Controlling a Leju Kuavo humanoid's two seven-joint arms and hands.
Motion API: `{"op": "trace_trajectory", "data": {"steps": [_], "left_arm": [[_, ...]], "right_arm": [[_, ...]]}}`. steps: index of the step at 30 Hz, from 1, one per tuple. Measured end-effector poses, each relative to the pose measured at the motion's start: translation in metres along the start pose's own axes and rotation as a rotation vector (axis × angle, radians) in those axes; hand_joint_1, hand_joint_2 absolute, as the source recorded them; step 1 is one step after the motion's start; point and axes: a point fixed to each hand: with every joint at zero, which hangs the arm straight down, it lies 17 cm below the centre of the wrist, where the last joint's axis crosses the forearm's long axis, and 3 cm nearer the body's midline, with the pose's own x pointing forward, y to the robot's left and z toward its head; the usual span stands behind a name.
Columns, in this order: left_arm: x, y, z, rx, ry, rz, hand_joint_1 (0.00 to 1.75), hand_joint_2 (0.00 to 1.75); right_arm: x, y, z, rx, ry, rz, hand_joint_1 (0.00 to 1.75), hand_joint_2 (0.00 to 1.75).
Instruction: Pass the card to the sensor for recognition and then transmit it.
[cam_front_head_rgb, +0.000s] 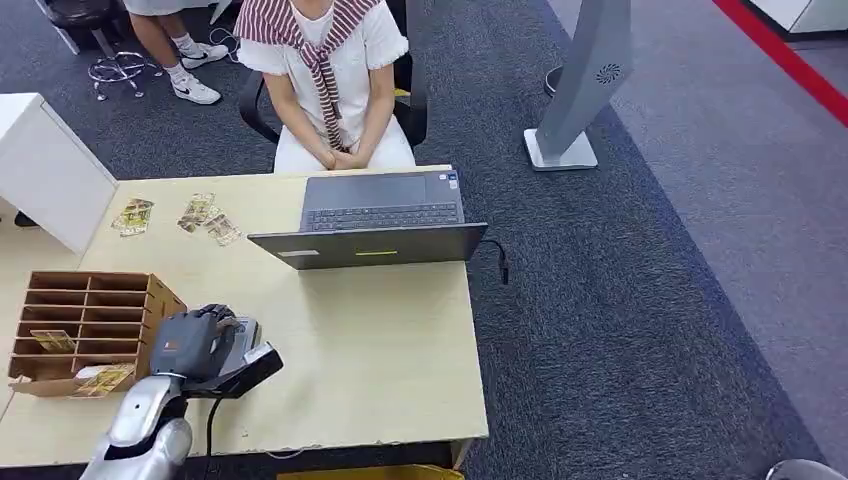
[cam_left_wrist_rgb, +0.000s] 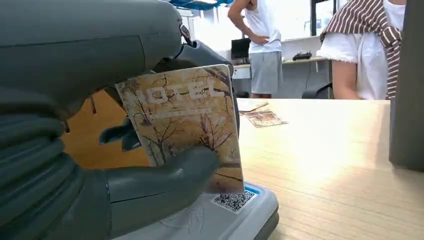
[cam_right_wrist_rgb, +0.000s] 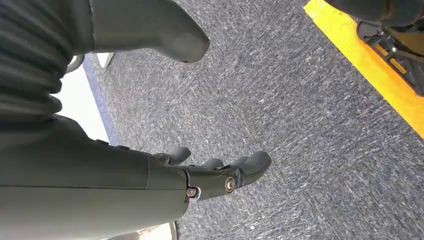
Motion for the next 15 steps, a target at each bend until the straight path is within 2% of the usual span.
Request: {"op": "trace_trajectory", "data": {"steps": [5,10,15], "left_arm": [[0.023,0.050,-0.006,0.203,-0.058,0.032,1.75,1.75],[0.034,0.074,-0.010,0.263,-0.082,0.042,1.75,1.75],[0.049,0.124,-0.011,0.429,-0.132,0.054,1.75,1.75]], "right_arm": [[0.000,0.000,0.000,-0.001,-0.001,0.003,0.00,1.75],[0.001,-0.001,0.000,-0.001,-0.001,0.005,0.00,1.75],[0.001,-0.001,0.000,0.001,-0.004,0.022,0.00,1.75]]}}
